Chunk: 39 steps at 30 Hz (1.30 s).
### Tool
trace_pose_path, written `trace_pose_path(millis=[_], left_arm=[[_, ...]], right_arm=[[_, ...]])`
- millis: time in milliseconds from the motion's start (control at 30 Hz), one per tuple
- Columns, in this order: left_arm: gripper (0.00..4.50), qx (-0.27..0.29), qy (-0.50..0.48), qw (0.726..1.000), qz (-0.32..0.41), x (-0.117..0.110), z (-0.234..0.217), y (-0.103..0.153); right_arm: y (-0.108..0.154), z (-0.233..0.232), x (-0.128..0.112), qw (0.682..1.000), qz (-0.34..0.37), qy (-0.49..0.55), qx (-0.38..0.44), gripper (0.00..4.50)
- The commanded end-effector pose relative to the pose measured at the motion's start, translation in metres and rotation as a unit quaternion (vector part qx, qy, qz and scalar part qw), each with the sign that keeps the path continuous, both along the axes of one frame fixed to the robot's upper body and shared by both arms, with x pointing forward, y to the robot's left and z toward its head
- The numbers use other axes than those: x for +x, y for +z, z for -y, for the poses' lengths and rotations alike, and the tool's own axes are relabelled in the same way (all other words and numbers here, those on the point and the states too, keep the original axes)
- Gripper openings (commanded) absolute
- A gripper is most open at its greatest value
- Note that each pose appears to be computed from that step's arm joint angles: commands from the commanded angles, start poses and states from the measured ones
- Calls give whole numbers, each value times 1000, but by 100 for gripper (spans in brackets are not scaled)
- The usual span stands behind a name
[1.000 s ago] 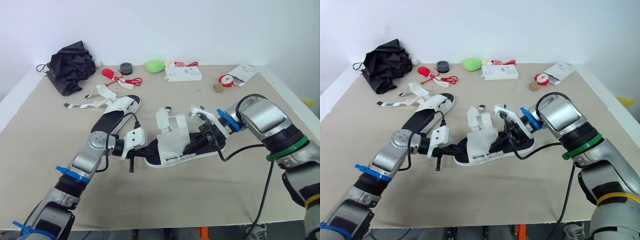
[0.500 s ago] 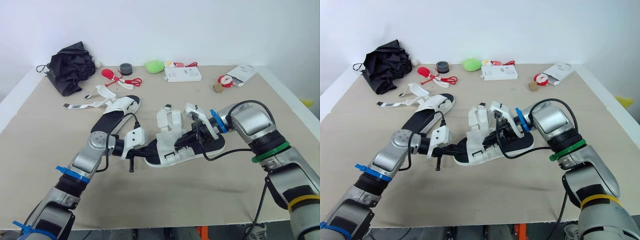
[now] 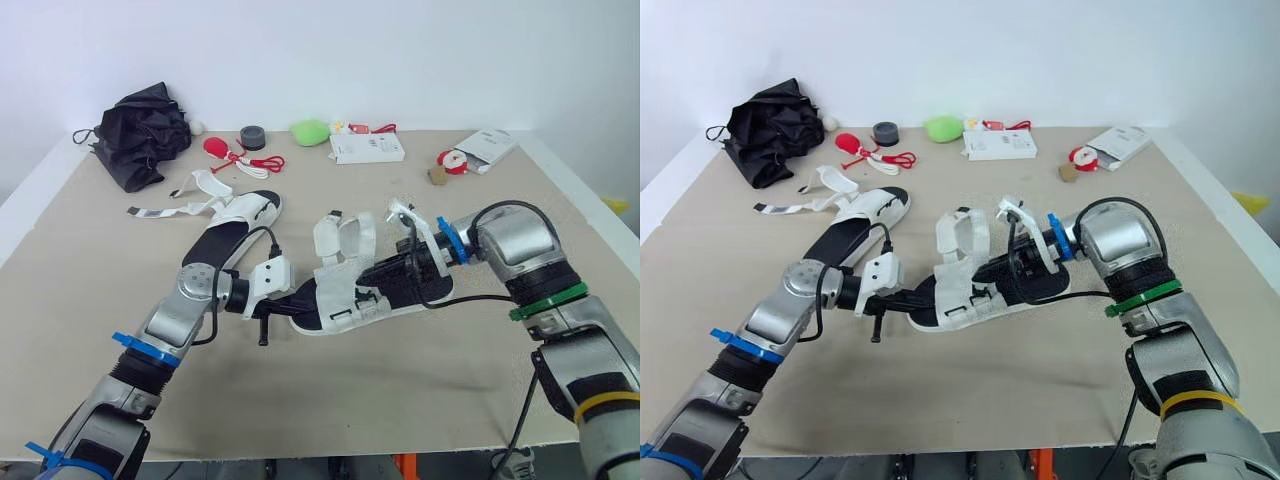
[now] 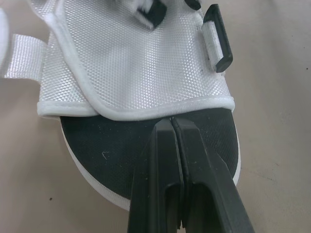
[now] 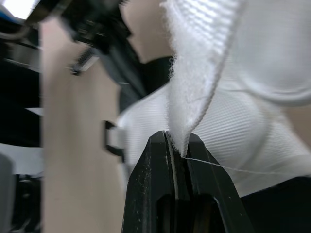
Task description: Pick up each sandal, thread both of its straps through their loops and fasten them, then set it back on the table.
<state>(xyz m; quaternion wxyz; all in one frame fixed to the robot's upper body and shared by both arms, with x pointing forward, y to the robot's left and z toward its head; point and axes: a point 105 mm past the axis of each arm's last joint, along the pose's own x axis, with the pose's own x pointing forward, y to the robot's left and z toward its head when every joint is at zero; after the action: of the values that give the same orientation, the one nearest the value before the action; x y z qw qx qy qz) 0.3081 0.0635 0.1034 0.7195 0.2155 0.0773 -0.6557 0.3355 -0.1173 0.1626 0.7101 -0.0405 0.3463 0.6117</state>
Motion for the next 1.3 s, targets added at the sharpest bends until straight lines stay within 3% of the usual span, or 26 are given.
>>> trace_pose_path(millis=[33, 300, 433, 633, 867, 1067, 1300], left_arm=[[0, 41, -8, 998, -53, -13, -3, -32], [0, 39, -9, 998, -55, -14, -1, -33], [0, 39, -9, 998, -56, -14, -1, -33], [0, 37, -7, 998, -55, -13, -1, -32], [0, 37, -3, 998, -57, -14, -3, -33], [0, 36, -1, 998, -57, -13, -3, -32], [0, 36, -1, 998, -56, -12, -3, -31]], right_arm=[[5, 2, -8, 1000, -4, 9, 6, 4], [-1, 1, -7, 1000, -10, -15, 14, 4], [3, 4, 8, 998, -3, -61, 26, 160], [25, 15, 6, 993, -6, -79, 89, 160], [18, 13, -21, 990, -21, -64, 125, 160], [8, -13, -10, 984, 78, -123, 99, 160], [4, -29, -31, 986, 68, -104, 108, 160]])
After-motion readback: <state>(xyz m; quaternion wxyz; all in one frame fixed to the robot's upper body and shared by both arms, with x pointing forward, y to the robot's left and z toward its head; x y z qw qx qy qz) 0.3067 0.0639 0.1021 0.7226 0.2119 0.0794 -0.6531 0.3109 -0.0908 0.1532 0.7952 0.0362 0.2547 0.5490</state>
